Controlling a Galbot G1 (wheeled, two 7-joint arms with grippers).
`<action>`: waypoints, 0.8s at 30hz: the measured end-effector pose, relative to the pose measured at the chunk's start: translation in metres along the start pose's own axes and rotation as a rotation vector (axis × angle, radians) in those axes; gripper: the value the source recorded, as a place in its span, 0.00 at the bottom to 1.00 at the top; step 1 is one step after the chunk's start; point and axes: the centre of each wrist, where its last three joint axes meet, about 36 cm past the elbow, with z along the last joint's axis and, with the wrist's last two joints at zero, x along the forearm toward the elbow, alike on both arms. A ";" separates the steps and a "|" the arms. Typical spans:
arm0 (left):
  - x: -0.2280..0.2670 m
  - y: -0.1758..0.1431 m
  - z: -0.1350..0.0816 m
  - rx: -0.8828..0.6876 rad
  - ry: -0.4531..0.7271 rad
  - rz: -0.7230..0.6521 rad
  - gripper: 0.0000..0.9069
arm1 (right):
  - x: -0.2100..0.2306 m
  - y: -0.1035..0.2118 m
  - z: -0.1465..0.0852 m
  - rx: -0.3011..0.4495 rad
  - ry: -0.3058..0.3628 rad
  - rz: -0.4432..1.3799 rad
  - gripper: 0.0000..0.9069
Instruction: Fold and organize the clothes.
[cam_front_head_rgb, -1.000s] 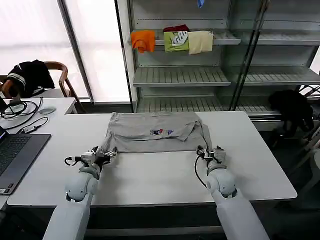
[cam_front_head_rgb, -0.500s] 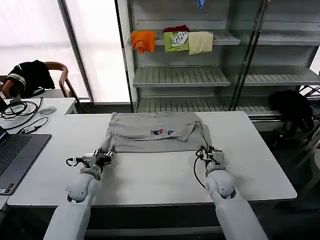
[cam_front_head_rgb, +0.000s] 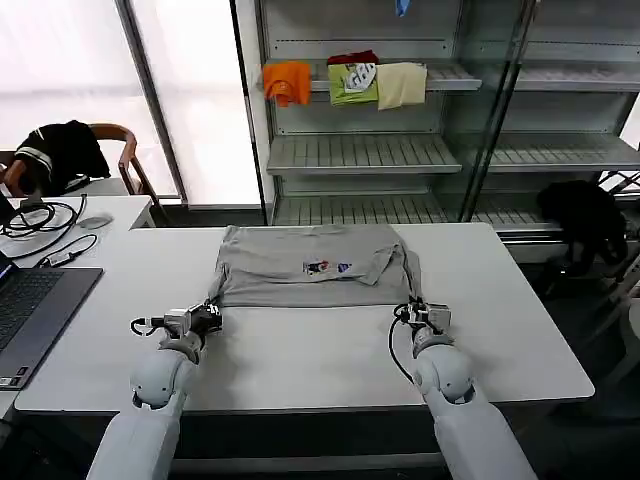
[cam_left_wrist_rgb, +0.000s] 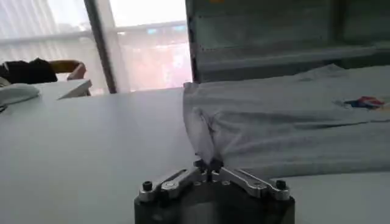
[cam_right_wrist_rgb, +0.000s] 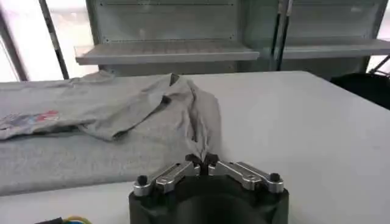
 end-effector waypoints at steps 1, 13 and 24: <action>0.001 0.000 0.000 0.000 -0.002 0.000 0.02 | 0.001 0.000 0.000 -0.001 -0.001 -0.001 0.00; 0.024 0.004 -0.004 -0.024 -0.038 -0.009 0.02 | 0.039 -0.008 -0.007 -0.007 -0.051 0.003 0.00; 0.074 -0.001 -0.001 -0.029 -0.089 0.003 0.02 | 0.090 -0.009 0.002 -0.030 -0.082 -0.008 0.00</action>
